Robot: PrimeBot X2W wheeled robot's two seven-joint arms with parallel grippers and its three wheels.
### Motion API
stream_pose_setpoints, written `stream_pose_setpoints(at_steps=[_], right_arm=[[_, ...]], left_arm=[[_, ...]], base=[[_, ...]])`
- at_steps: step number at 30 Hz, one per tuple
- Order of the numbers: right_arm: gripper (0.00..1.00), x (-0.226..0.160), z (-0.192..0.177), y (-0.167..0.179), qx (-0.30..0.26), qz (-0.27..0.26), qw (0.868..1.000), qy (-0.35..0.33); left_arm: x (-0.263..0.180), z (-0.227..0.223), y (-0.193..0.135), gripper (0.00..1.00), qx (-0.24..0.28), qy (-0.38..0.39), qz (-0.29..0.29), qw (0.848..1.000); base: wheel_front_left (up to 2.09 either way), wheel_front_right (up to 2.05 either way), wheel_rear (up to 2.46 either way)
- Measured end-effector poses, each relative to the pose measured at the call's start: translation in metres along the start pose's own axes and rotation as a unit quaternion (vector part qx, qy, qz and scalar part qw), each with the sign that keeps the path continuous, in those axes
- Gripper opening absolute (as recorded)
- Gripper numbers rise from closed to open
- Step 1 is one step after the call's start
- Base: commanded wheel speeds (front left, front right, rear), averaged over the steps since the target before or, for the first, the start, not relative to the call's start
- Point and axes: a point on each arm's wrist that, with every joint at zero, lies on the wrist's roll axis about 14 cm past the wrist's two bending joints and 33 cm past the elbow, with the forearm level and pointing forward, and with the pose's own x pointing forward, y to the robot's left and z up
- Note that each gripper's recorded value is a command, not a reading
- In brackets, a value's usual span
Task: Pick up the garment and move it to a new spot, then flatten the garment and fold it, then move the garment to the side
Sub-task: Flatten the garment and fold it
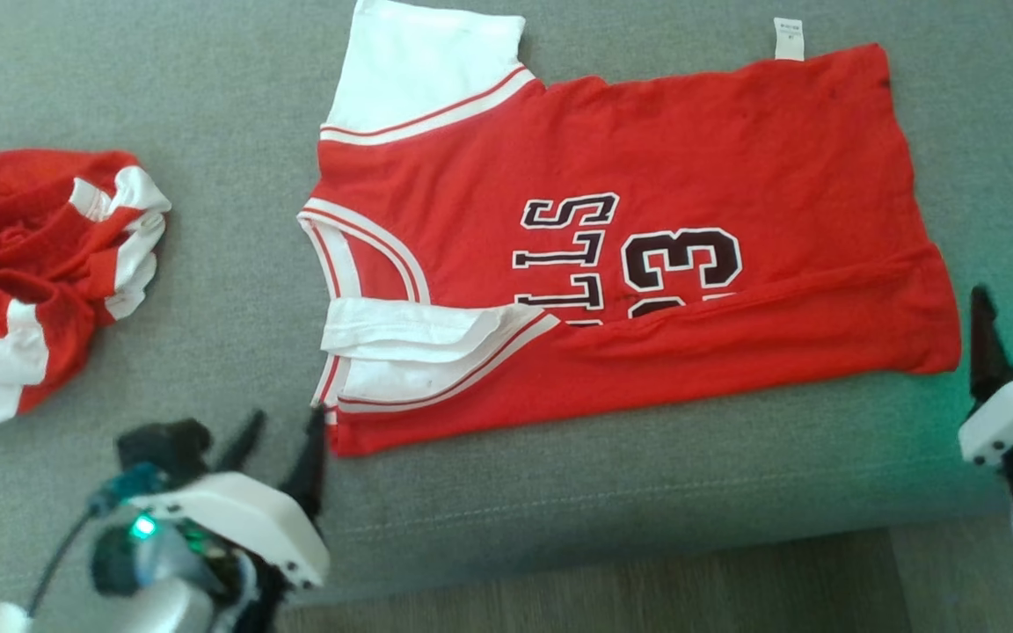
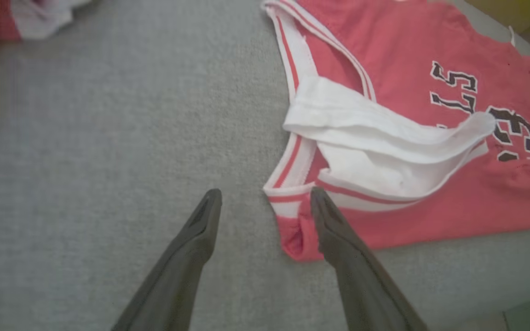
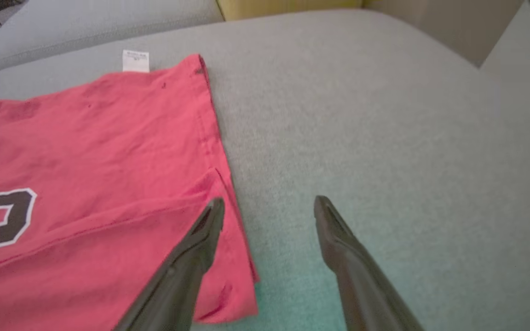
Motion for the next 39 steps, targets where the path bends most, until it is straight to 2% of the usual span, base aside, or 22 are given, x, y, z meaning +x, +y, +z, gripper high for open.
stream_pose_setpoints(at_steps=[4,10,15,19,23,31,39], right_arm=[[1.00,0.001,0.026,0.016,-0.013,0.014,0.998,-0.061],[1.00,0.006,0.036,0.069,-0.036,0.081,0.991,-0.102],[1.00,0.019,0.032,0.102,-0.050,0.124,0.985,-0.108],[1.00,0.033,0.028,0.114,-0.050,0.137,0.983,-0.109],[1.00,0.036,0.019,0.114,-0.049,0.140,0.984,-0.100],[1.00,0.037,-0.001,0.090,-0.049,0.111,0.989,-0.080],[1.00,0.036,-0.003,0.071,-0.051,0.087,0.992,-0.079]], left_arm=[[0.006,0.039,0.008,1.00,0.042,-0.052,0.005,0.998],[0.047,0.142,-0.029,1.00,0.117,-0.144,-0.066,0.980],[0.100,0.195,-0.055,1.00,0.194,-0.131,-0.110,0.966],[0.147,0.193,-0.057,1.00,0.237,-0.055,-0.121,0.962],[0.178,0.186,-0.046,1.00,0.251,-0.003,-0.107,0.962],[0.235,0.171,-0.043,1.00,0.249,0.074,-0.094,0.961],[0.264,0.149,-0.043,1.00,0.279,0.123,-0.085,0.949]], base=[[0.00,0.00,0.00],[0.00,0.00,0.00],[0.00,0.00,0.00],[0.00,0.00,0.00],[0.00,0.00,0.00],[0.00,0.00,0.00],[0.00,0.00,0.00]])
